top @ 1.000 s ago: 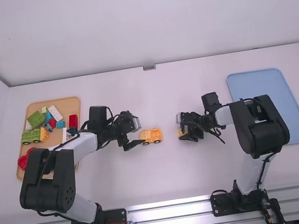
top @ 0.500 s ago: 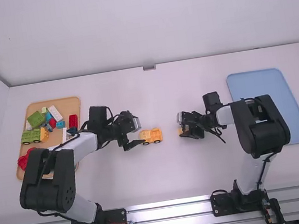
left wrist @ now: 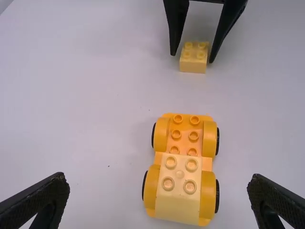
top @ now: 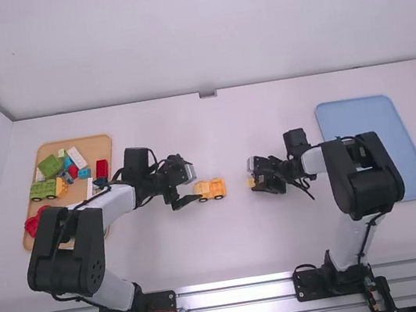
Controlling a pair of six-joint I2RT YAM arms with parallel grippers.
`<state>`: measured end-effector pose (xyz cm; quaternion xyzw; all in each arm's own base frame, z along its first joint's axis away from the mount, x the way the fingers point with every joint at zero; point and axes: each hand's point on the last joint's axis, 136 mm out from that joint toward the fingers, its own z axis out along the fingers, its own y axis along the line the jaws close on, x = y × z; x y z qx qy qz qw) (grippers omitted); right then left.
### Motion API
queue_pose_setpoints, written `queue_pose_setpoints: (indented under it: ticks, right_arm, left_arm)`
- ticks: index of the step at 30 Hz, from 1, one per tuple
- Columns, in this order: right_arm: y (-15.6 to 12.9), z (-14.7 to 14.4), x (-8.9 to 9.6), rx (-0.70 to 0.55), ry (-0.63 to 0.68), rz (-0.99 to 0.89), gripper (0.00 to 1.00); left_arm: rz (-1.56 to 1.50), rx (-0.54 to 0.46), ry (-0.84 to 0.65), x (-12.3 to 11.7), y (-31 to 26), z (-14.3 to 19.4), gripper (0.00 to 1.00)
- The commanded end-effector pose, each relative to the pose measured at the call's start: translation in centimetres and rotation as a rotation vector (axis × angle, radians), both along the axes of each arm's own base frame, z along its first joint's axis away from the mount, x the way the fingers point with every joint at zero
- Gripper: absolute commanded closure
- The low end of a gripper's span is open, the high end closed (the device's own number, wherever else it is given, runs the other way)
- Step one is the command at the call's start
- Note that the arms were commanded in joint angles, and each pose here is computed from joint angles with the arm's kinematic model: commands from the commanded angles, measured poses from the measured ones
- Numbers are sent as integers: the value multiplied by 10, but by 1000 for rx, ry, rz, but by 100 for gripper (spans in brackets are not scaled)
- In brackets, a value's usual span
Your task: Assemble lego blocks to make yellow taxi
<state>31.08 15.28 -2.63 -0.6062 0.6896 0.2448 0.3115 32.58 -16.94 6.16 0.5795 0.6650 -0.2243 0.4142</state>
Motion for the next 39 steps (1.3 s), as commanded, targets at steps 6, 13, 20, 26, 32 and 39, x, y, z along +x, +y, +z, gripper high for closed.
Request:
queue_pose_setpoints:
  ticks: [6,13,20,26,32,39]
  right_arm:
    - [-13,2,2,48,13,-32,56]
    - [-8,1,-3,42,7,2,56]
    - [3,1,-9,37,2,48,62]
    - [3,2,-9,37,6,47,64]
    - [1,2,-8,40,7,42,68]
    - [6,2,-10,40,4,57,75]
  left_arm:
    - [-14,-12,-7,2,-3,4,1]
    - [-18,-18,-6,1,-4,5,1]
    - [-18,-17,-6,1,-4,4,1]
    - [-18,-18,-6,1,-4,4,1]
    - [-18,-17,-6,1,-4,4,1]
    - [-17,-16,-3,1,-4,4,1]
